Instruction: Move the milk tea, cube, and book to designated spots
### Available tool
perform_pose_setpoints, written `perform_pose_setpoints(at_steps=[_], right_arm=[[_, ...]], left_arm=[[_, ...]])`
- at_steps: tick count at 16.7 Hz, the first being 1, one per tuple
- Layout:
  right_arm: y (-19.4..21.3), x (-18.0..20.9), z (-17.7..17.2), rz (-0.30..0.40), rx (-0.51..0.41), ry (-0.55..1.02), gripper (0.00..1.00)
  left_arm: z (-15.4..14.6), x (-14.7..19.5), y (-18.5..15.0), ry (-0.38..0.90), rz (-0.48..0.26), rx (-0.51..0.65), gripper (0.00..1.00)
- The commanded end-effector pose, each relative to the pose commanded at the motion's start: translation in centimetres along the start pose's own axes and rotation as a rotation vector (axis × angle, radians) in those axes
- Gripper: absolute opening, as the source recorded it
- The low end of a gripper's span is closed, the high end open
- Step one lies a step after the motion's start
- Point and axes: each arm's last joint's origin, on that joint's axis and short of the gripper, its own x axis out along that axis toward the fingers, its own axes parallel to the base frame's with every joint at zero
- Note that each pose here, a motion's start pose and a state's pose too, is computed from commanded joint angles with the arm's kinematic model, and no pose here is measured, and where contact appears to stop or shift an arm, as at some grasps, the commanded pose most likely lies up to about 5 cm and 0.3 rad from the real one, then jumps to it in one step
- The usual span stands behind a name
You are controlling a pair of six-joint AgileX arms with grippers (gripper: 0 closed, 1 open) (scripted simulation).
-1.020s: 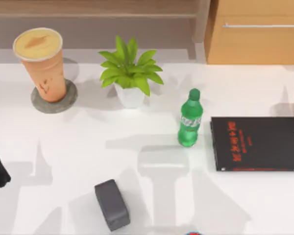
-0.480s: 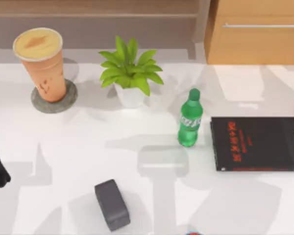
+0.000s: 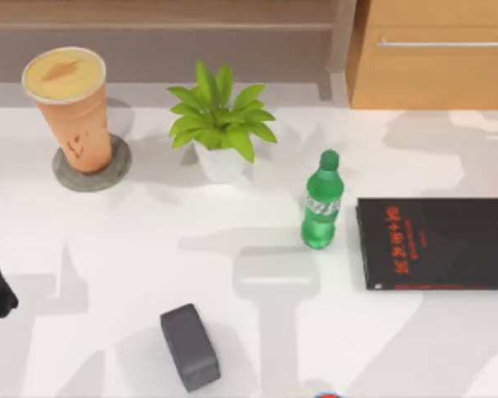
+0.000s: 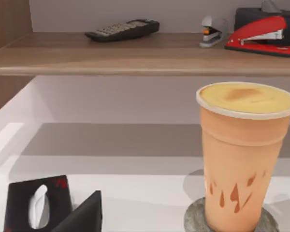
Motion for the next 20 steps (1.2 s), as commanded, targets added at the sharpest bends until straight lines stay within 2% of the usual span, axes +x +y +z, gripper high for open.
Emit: perform_pose_setpoints(at_steps=[5, 12, 16, 20], right_arm=[[0.2, 0.1, -0.1, 0.003, 0.001, 0.003, 1.0], [0.0, 2.8, 0.0, 0.0, 0.0, 0.0, 1.0], [0.0, 3.0, 0.0, 0.0, 0.0, 0.0, 1.0], [0.0, 3.0, 0.0, 0.0, 0.0, 0.0, 0.7]], left_arm=[[0.0, 0.0, 0.0, 0.0, 0.0, 0.0, 1.0], [0.0, 0.0, 0.0, 0.0, 0.0, 0.0, 1.0], [0.0, 0.0, 0.0, 0.0, 0.0, 0.0, 1.0], [0.0, 0.0, 0.0, 0.0, 0.0, 0.0, 1.0]])
